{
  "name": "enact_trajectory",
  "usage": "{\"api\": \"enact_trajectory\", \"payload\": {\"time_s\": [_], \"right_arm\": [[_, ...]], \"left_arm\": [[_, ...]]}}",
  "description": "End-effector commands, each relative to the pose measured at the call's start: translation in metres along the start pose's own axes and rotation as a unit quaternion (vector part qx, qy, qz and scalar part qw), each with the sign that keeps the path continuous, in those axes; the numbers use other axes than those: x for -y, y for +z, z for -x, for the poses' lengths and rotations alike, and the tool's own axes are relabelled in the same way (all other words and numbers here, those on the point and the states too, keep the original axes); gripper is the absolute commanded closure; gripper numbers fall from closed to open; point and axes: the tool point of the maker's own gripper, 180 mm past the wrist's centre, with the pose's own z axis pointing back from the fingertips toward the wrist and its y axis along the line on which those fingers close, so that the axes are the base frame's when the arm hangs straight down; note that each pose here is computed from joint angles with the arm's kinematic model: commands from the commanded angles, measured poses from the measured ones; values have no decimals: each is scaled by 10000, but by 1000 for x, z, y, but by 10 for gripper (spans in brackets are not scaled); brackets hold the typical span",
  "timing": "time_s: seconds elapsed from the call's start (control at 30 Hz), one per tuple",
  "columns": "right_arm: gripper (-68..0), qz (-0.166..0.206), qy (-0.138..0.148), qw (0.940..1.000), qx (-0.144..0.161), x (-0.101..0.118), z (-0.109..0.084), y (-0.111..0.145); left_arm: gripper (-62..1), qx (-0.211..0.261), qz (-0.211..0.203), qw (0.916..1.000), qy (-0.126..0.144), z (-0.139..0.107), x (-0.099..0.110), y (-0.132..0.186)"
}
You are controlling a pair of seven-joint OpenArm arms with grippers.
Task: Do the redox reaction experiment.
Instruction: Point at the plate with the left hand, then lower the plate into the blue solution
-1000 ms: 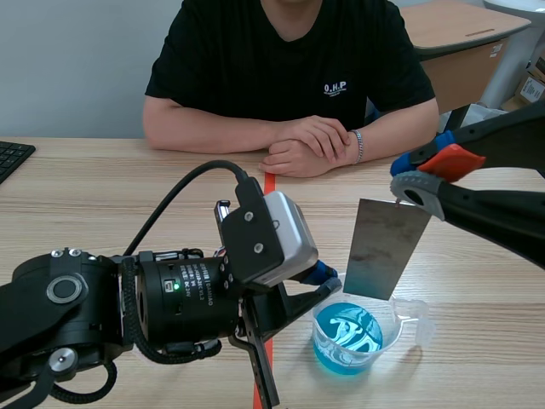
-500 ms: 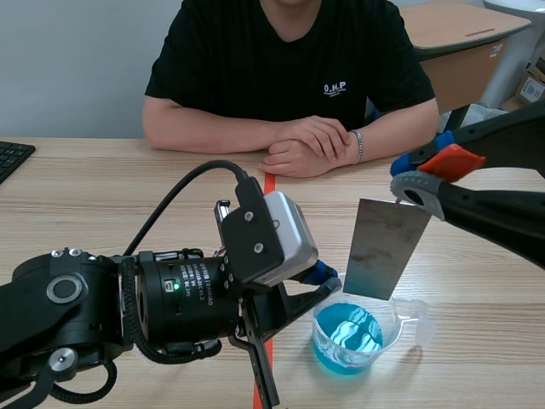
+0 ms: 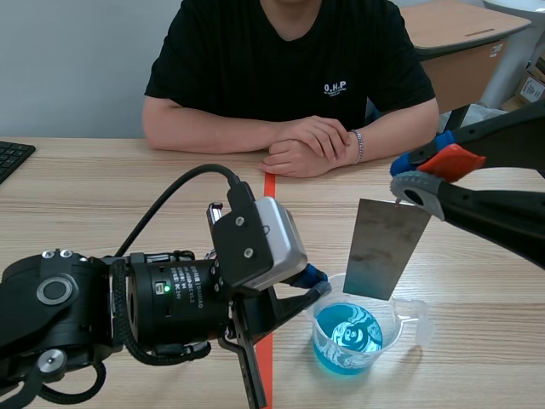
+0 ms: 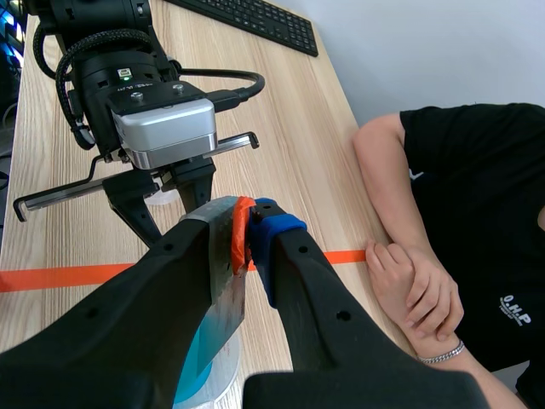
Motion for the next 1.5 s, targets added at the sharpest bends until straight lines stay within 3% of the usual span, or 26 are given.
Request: {"api": "enact_trajectory", "payload": {"time_s": [0.0, 0.17, 0.37, 0.7, 0.97, 1.2, 1.37, 1.47], "right_arm": [[-15, 54, 41, 9999, 157, 4, -7, 0], [-15, 54, 41, 9999, 157, 4, -7, 0], [-15, 54, 41, 9998, 172, 4, -8, 0], [-15, 52, 41, 9998, 174, 4, -8, 0], [-15, 31, 28, 9998, 193, 3, -8, 0], [-15, 31, 30, 9998, 195, 3, -8, 0], [-16, 46, -7, 9995, 303, 3, -10, 1], [-16, 63, -77, 9994, 329, 4, -7, 2]], "left_arm": [[-45, 78, 4, 10000, -52, -4, -2, 4], [-45, -27, 28, 9999, -125, 7, -6, 18], [-45, -205, -109, 9996, 137, 20, -22, 46], [-45, -405, -363, 9985, 68, 17, -31, 101], [-45, -955, -837, 9909, 450, 48, -29, 139], [-45, -1428, -1500, 9747, 836, 73, -26, 182], [-45, -1793, -2311, 9485, 1215, 93, -23, 212], [-45, -2045, -2575, 9327, 1481, 104, -10, 224]]}}
